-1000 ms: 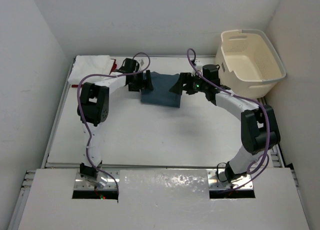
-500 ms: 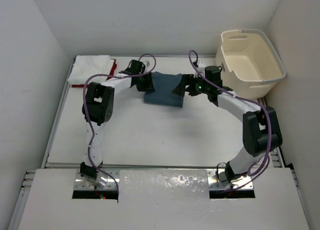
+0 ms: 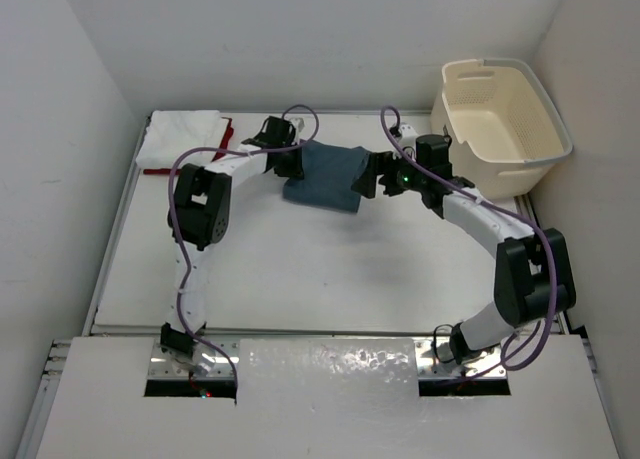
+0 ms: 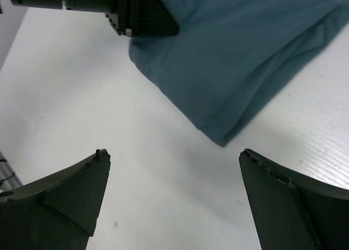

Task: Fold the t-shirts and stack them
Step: Put the neatly folded tshirt into the corner of the board with the left arm

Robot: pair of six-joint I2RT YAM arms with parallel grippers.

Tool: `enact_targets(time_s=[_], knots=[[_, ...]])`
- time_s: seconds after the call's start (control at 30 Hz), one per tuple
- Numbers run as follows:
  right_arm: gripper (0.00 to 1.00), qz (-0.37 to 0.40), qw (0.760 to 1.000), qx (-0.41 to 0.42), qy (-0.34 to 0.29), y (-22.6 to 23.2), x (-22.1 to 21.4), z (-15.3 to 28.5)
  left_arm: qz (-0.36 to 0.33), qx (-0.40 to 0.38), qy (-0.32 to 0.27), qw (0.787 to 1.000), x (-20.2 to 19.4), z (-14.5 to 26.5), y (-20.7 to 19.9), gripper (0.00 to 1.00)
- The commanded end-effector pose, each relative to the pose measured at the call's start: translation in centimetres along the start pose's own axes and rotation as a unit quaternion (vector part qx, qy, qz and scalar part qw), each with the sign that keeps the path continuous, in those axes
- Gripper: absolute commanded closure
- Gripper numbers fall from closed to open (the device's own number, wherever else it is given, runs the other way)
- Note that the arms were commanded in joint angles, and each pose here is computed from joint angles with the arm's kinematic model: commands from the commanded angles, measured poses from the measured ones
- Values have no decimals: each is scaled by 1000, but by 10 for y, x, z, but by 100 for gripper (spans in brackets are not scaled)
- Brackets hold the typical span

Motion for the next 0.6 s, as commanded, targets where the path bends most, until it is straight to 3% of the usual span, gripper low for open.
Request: enact_targets(time_s=[0.0, 0.13, 0.37, 0.57], knots=[[1, 35, 999, -20, -18, -1, 7, 13, -82, 96, -77, 989, 43, 44, 12, 100], [1, 37, 999, -27, -18, -2, 4, 15, -155, 115, -107, 975, 65, 78, 16, 100], [1, 38, 999, -34, -15, -4, 0, 16, -214, 169, -113, 955, 83, 123, 41, 100], [1, 35, 999, -33, -20, -4, 2, 14, -214, 206, -130, 946, 105, 155, 80, 100]])
Point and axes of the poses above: each gripper's point midway between its finger pads, its own z axis back along the fingers, its own y axis along the line the jaws close on, x = y × z, the point moved 6 cm from there along z, back along the fingers, and after that the axes turned 1 degree about z, right-handed, at the moved point
